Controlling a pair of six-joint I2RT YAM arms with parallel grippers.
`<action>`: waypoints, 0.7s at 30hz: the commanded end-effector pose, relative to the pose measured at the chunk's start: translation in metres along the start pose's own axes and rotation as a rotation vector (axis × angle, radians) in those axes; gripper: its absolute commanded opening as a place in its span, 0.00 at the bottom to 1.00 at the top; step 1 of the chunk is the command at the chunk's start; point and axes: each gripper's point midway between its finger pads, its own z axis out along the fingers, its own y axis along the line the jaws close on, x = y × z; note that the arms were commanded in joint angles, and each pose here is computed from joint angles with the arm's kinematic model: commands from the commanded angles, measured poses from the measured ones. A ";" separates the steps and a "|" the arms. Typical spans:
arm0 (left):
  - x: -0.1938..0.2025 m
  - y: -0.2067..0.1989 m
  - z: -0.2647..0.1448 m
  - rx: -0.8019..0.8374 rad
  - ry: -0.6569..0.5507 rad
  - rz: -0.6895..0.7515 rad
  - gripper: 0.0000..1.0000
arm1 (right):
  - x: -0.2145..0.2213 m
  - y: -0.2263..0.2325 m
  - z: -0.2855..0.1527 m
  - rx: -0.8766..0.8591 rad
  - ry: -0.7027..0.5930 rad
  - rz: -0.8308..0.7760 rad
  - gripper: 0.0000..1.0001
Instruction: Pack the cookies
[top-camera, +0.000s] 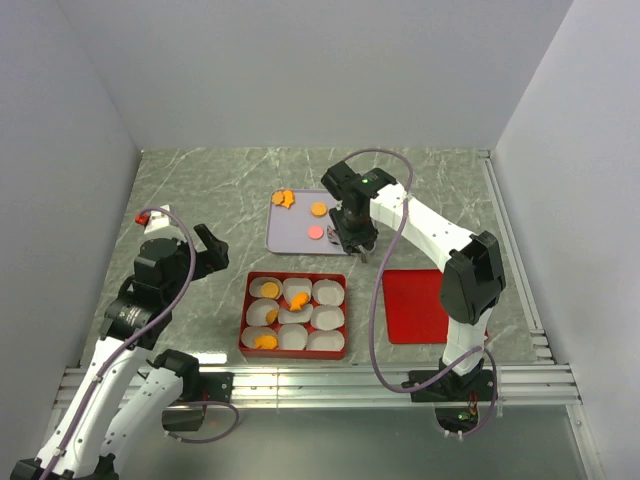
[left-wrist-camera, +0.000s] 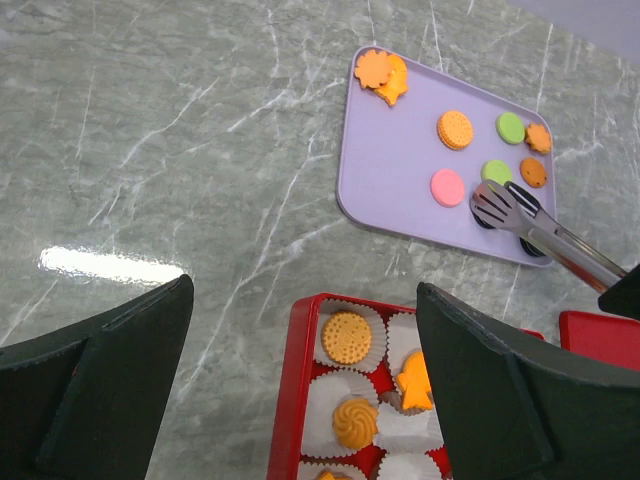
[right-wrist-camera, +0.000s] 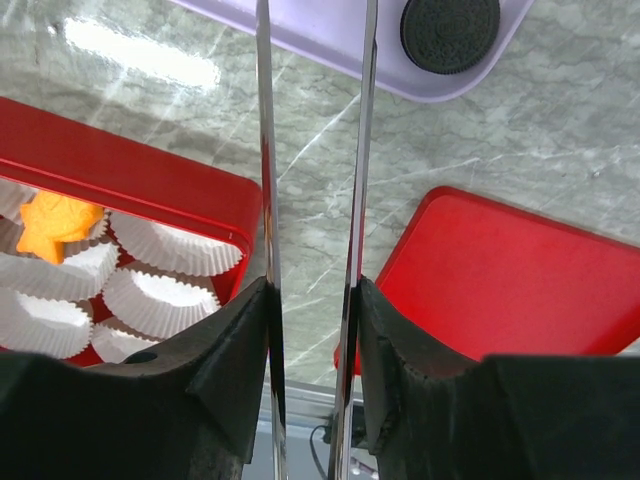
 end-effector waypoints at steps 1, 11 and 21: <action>-0.008 0.004 0.000 -0.037 -0.024 -0.017 0.99 | -0.023 0.001 -0.042 -0.033 -0.127 0.039 0.37; -0.008 0.019 0.008 -0.156 -0.002 -0.042 0.99 | -0.037 0.014 -0.118 -0.187 -0.288 0.075 0.36; 0.000 -0.006 0.020 -0.020 0.049 0.020 0.99 | 0.018 0.045 -0.154 -0.376 -0.312 -0.044 0.36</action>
